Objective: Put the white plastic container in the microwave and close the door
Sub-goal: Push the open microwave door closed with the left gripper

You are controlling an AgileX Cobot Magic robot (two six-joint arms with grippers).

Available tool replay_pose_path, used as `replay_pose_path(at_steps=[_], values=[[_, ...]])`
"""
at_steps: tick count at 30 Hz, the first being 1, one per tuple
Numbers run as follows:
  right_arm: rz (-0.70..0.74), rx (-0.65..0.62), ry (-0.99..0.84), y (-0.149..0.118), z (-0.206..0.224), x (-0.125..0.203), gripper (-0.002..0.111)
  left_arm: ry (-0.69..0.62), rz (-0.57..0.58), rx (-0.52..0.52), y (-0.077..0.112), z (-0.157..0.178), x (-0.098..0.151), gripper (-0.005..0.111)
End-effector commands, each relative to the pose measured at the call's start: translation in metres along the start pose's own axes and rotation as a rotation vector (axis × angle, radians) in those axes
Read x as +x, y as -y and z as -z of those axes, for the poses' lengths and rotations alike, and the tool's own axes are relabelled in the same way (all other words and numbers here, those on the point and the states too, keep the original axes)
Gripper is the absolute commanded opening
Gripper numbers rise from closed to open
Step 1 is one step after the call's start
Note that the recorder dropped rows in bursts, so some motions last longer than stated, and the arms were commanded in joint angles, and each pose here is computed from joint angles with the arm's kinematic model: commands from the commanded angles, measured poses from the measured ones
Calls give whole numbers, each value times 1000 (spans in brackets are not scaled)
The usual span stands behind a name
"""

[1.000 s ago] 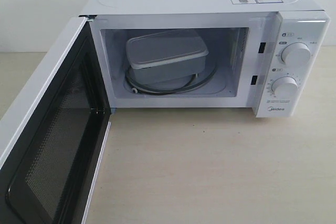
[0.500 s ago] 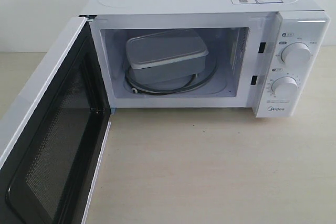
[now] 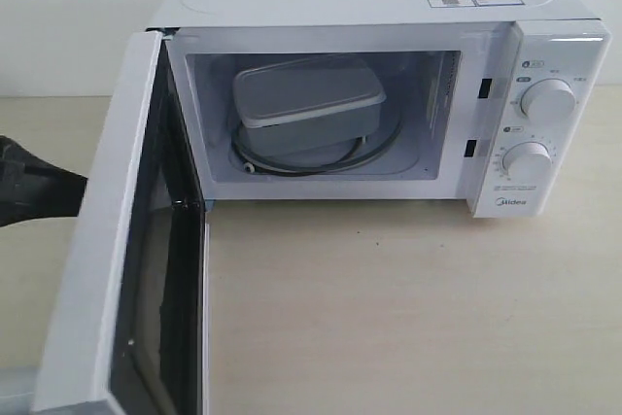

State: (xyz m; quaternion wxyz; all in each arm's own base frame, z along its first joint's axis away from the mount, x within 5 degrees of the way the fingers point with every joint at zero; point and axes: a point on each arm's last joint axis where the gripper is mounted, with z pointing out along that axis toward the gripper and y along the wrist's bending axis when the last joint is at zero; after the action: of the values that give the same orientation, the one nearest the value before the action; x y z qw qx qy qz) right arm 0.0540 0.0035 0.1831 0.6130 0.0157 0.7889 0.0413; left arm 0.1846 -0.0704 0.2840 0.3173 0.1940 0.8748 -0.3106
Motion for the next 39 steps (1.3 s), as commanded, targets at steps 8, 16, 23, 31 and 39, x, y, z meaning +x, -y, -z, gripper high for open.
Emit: replay_pose_path(at_steps=[8,16,23,31,39], values=[[6,0,14,0,0,-1,0,321,-136,214,13,-2,-31,4],[6,0,14,0,0,-1,0,168,-82,332,6,-22,-21,4],[6,0,14,0,0,-1,0,126,-80,351,-3,-35,-19,4],[6,0,14,0,0,-1,0,177,-221,347,-3,-35,-21,4],[6,0,14,0,0,-1,0,195,-181,280,-5,-32,-22,4]])
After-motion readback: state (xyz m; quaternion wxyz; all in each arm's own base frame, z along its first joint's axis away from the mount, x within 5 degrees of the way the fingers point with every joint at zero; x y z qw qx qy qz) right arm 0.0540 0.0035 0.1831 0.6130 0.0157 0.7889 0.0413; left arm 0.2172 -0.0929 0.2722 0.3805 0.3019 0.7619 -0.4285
